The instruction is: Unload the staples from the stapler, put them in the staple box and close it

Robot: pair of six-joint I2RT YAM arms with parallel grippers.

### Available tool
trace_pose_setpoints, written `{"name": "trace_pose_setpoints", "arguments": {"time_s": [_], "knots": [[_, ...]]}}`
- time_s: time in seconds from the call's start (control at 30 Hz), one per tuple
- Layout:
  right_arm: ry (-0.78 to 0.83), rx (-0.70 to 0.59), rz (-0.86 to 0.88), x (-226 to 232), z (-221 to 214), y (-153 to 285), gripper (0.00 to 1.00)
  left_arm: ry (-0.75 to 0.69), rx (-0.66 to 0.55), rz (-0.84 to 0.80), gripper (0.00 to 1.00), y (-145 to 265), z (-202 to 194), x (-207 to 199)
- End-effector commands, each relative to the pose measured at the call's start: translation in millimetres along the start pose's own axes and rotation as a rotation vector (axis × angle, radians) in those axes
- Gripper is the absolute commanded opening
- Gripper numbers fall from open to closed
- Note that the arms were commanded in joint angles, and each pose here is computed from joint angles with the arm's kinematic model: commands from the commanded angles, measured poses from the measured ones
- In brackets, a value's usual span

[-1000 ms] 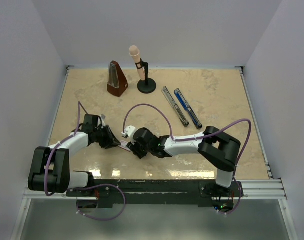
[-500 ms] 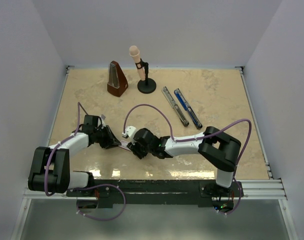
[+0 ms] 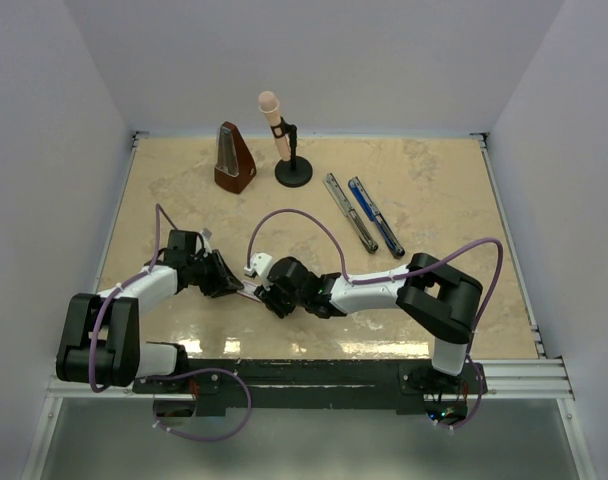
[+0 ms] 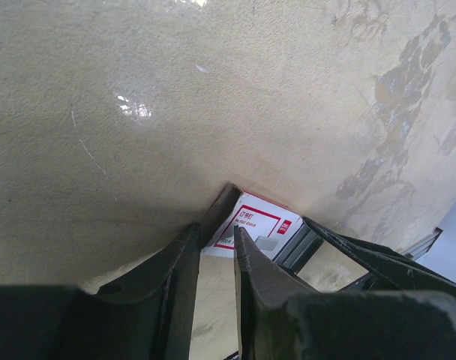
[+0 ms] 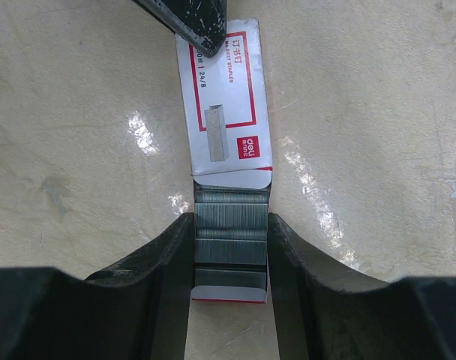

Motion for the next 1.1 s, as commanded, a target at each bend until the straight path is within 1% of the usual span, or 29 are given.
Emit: {"name": "trace_pose_setpoints", "arguments": {"time_s": [0.0,0.6,0.9,0.93,1.07], "knots": [[0.051,0.105,0.088,15,-33,-5,0.34,-0.024,-0.002,-0.059,0.29,-1,-1,-8],[0.088,0.054,0.073,11,-27,-16,0.33,-0.041,0.037,-0.071,0.29,-9,-5,-6],[0.085,-0.004,0.067,11,-19,-13,0.32,-0.044,0.046,-0.069,0.28,-10,-5,-6],[0.114,-0.013,0.067,9,-18,-13,0.32,-0.046,0.052,-0.068,0.28,-11,-6,-6],[0.129,-0.028,0.068,8,-18,-16,0.32,-0.046,0.057,-0.062,0.27,-11,-4,-7]]}}
Point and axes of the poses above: each gripper's point midway between its finger pads, its own y axis back along the fingers, its own x axis along the line the jaws close on, z = x × y, the point moved 5 cm from there along y, back along the fingers, and after that the axes turned 5 degrees about -y, right-handed, at the moved point
